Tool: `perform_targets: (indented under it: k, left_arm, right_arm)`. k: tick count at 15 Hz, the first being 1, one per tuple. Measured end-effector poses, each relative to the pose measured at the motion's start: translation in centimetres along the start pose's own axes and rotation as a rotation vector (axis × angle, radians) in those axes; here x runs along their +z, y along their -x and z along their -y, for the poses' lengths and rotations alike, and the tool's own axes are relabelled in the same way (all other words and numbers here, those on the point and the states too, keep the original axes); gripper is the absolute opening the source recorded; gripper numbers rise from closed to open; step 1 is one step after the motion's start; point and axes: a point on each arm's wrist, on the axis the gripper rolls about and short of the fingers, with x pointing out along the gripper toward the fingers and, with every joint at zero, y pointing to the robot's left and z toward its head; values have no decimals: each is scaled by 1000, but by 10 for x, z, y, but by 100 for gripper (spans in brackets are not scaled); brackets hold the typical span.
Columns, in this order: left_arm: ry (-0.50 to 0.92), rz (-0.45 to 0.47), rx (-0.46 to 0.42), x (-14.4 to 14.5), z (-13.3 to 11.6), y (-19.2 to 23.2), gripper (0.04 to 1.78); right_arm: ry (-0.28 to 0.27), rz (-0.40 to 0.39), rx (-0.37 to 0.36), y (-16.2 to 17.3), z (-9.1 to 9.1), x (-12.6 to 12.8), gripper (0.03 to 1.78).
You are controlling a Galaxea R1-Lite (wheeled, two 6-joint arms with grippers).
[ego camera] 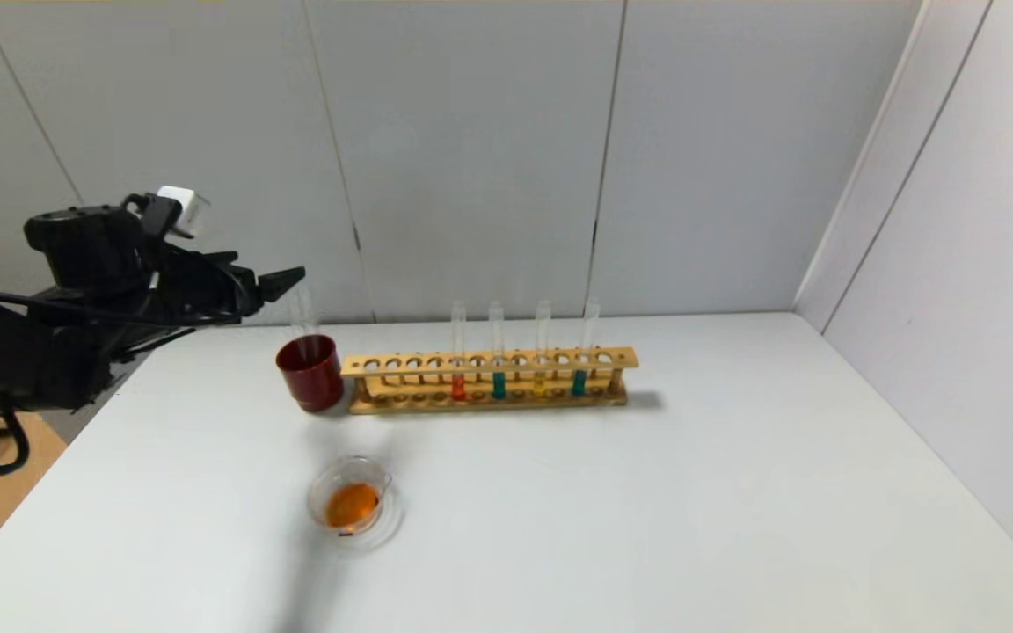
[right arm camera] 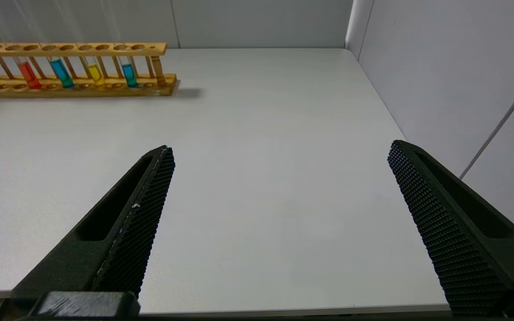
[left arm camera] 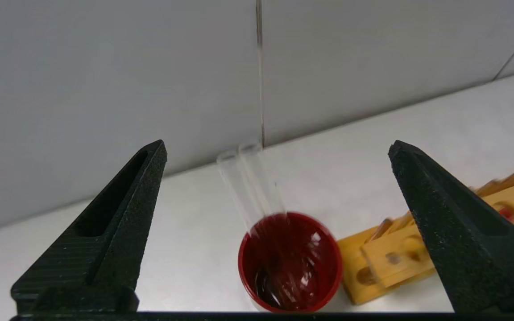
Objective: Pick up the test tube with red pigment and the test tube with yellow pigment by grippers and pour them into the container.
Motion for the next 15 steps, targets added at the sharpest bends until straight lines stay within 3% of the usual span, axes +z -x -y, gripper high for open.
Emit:
perform_targets:
  k: [8,10,15]
  left_arm:
    - [-107,134,6,117,53,142,175]
    - [-101,113,32,124,68,180,175]
    - [-101,128,103,104,95,249,175]
  right_arm:
    - [0,0,0,0,0,0,175]
    - [0,0,0,0,0,0,175]
    - [0,0,0,0,0,0,175]
